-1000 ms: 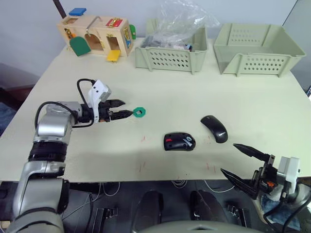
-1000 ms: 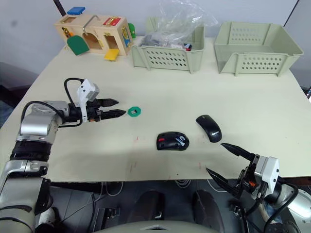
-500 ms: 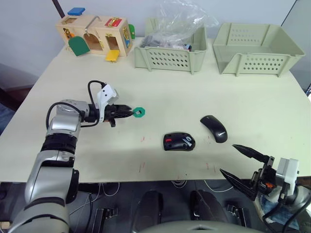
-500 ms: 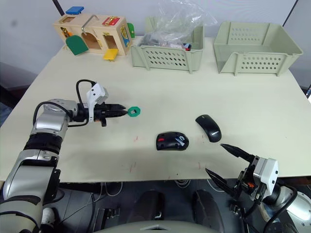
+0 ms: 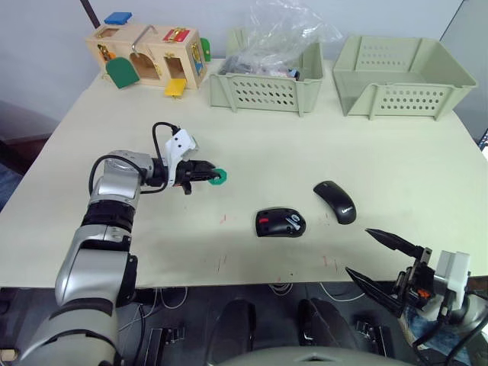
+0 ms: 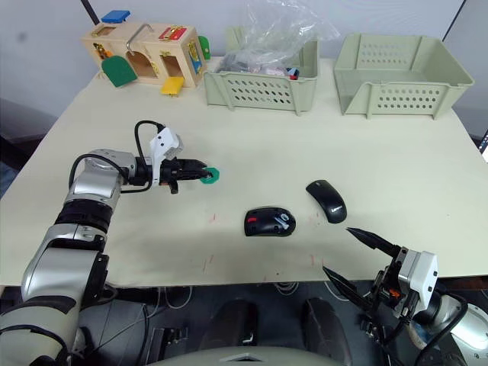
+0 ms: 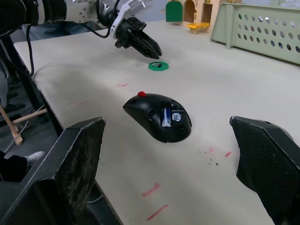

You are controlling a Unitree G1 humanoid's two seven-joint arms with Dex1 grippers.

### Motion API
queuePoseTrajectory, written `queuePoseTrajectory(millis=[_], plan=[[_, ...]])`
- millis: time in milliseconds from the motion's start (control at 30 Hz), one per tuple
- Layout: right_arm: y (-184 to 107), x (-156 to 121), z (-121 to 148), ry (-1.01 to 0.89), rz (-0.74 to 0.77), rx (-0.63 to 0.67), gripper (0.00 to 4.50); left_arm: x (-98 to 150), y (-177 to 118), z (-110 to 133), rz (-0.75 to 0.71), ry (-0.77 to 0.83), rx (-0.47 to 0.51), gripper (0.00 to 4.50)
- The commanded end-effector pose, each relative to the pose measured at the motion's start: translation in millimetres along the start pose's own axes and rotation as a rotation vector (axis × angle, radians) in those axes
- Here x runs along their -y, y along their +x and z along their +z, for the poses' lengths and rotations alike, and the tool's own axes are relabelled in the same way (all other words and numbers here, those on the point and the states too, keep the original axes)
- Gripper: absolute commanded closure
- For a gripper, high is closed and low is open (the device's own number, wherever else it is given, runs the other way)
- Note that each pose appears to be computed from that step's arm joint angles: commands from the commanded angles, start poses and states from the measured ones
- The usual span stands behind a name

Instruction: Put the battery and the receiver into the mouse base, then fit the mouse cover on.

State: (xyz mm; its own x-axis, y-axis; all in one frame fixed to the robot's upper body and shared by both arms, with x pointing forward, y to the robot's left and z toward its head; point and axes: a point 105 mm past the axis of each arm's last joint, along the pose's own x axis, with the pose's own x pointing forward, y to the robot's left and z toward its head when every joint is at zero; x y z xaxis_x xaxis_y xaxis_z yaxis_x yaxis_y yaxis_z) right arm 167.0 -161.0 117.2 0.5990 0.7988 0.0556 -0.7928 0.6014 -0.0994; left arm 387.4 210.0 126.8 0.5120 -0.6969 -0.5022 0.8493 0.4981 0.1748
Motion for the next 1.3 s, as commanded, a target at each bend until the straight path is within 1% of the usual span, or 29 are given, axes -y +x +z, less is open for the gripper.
queuePoseTrajectory(millis=[33, 233, 800, 867, 933, 1067, 1200, 1300], plan=[[1.0, -3.1, 8.1, -0.022, 0.009, 0.026, 0.0, -3.7, -1.5, 7.3, 0.005, 0.038, -0.003, 3.28], [0.7, -3.1, 7.9, -0.019, 0.006, 0.025, 0.0, -3.9, -0.4, 2.1, 0.003, 0.048, -0.03, 3.28], [2.7, -3.8, 10.2, -0.018, 0.005, 0.028, 0.0, -4.0, -1.3, -4.9, -0.007, 0.071, -0.055, 3.28], [2.8, -4.0, 10.3, -0.018, 0.005, 0.029, 0.0, -3.6, -1.4, -5.8, -0.01, 0.071, -0.059, 3.82], [2.9, -4.0, 10.5, -0.018, 0.005, 0.029, 0.0, -3.6, -1.4, -6.1, -0.011, 0.073, -0.06, 4.46], [3.2, -3.3, 10.9, -0.019, 0.004, 0.029, 0.0, -3.8, -1.8, -6.0, -0.008, 0.076, -0.059, 4.47], [4.8, -2.3, 12.7, -0.021, 0.004, 0.033, 0.0, -5.0, -5.1, -2.2, 0.0, 0.07, -0.031, 4.47], [13.4, -1.8, 24.9, 0.019, -0.005, 0.074, 0.0, -4.0, -17.1, 15.2, -0.011, 0.106, 0.046, 4.47]])
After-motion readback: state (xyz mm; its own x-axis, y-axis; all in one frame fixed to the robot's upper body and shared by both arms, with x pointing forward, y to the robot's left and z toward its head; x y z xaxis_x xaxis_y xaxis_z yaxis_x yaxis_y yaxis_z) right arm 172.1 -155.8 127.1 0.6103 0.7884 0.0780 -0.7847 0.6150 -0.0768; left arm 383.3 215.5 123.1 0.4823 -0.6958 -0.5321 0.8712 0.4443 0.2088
